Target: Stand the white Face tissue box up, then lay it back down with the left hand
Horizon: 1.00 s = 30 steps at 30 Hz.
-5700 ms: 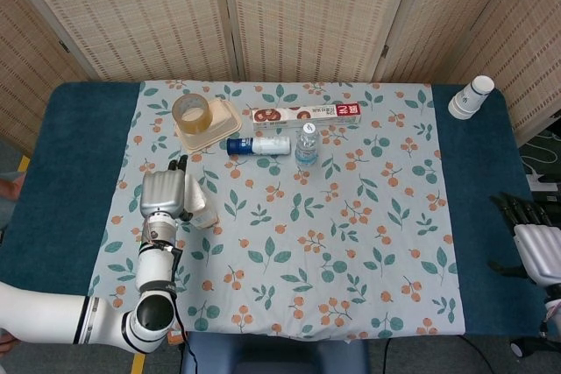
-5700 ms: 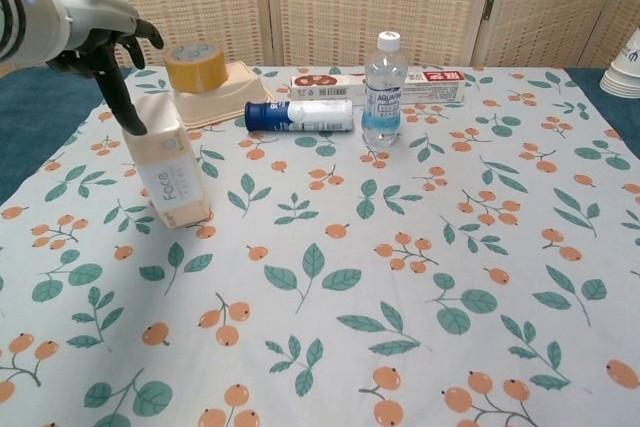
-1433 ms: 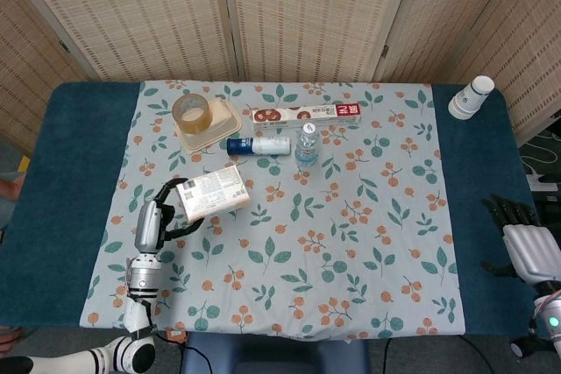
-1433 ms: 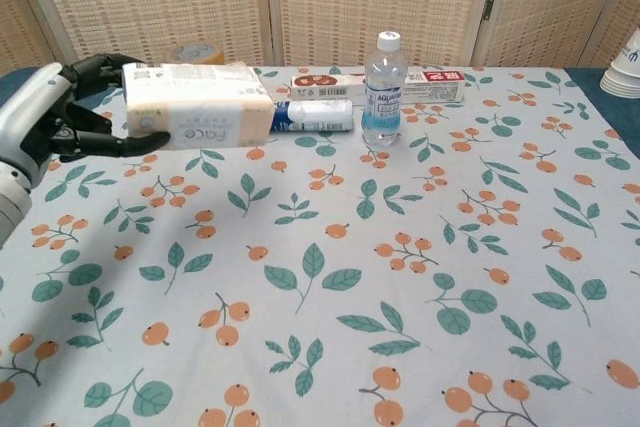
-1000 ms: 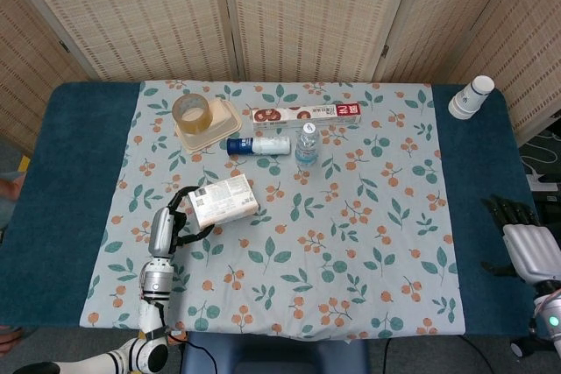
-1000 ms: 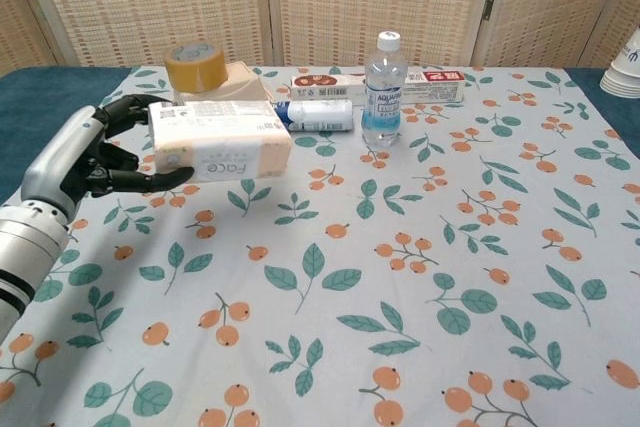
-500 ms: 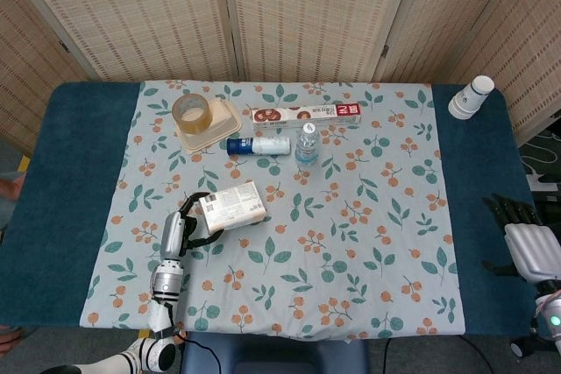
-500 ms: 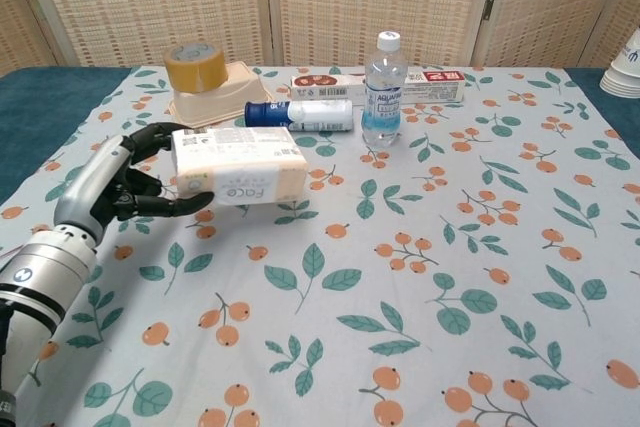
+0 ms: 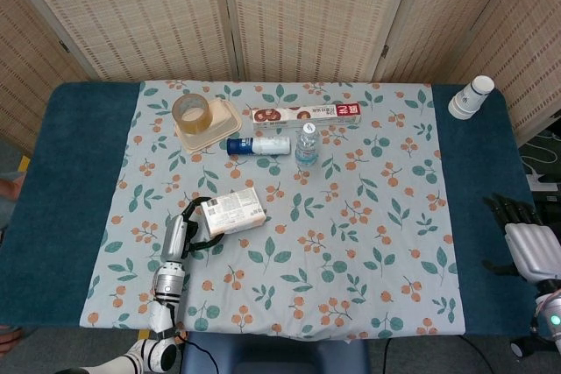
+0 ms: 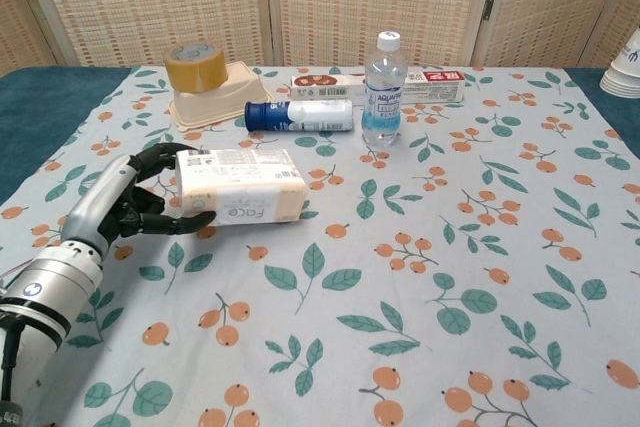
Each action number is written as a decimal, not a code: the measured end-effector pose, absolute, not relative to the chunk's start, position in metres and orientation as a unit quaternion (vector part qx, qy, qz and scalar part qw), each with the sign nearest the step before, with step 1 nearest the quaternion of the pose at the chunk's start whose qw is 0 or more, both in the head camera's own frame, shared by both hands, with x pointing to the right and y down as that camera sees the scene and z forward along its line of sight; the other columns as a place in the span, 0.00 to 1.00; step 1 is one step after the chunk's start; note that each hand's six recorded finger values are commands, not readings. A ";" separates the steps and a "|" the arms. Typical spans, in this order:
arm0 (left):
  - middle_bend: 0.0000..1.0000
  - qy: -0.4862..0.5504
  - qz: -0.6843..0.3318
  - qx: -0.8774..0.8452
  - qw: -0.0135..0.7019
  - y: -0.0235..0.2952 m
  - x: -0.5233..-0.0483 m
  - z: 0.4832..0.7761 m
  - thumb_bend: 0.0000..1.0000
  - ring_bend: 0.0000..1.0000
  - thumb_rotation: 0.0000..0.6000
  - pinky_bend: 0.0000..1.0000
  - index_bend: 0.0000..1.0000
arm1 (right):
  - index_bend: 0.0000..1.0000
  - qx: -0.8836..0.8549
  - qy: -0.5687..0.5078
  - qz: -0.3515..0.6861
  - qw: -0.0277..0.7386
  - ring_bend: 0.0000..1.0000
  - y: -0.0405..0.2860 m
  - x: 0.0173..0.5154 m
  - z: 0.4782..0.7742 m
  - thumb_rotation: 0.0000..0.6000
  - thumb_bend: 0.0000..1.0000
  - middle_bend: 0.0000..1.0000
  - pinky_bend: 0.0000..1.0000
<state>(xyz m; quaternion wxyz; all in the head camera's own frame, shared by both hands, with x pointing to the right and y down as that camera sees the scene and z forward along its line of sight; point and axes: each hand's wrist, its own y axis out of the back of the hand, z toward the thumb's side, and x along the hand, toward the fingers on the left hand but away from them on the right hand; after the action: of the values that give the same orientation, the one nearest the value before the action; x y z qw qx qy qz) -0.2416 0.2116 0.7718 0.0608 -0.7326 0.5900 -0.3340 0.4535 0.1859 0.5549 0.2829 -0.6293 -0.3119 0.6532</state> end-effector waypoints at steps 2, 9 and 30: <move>0.54 0.590 -0.336 -0.732 0.060 0.212 -0.243 0.773 0.18 1.00 1.00 1.00 0.42 | 0.03 -0.629 -0.312 0.653 0.283 0.00 0.186 0.454 0.555 1.00 0.12 0.00 0.00; 0.53 0.587 -0.345 -0.731 0.055 0.213 -0.245 0.778 0.18 1.00 1.00 1.00 0.41 | 0.03 -0.629 -0.311 0.654 0.283 0.00 0.186 0.454 0.555 1.00 0.12 0.00 0.00; 0.07 0.533 -0.326 -0.778 0.057 0.198 -0.245 0.762 0.07 0.92 1.00 0.98 0.00 | 0.03 -0.628 -0.317 0.651 0.284 0.00 0.184 0.455 0.554 1.00 0.12 0.00 0.00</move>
<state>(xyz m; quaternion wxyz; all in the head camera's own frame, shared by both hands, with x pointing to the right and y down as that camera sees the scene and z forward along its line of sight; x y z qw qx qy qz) -0.2451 0.1985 0.7624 0.0565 -0.7783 0.5334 -0.3265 0.4545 0.1844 0.5535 0.2841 -0.6284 -0.3168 0.6512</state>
